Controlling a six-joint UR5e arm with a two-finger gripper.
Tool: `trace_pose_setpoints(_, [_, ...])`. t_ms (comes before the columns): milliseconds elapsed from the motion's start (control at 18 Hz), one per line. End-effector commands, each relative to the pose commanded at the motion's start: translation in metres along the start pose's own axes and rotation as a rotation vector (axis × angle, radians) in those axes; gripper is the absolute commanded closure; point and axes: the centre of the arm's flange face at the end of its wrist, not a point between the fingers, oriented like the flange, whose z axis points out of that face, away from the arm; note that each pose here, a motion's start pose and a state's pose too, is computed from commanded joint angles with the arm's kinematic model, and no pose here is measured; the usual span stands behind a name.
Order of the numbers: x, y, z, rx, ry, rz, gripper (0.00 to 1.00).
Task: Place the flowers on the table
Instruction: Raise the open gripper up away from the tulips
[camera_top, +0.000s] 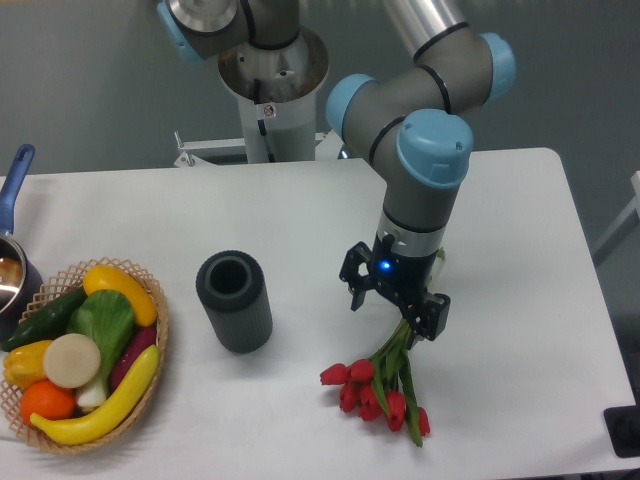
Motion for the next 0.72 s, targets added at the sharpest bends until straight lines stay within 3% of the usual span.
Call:
trace_pose_setpoints(167, [-0.01, -0.007, -0.019, 0.002, -0.024, 0.023, 0.0])
trace_pose_setpoints(500, [-0.018, 0.005, -0.043, -0.124, -0.03, 0.185, 0.0])
trace_pose_setpoints(722, [-0.007, 0.008, -0.058, -0.156, -0.001, 0.2, 0.0])
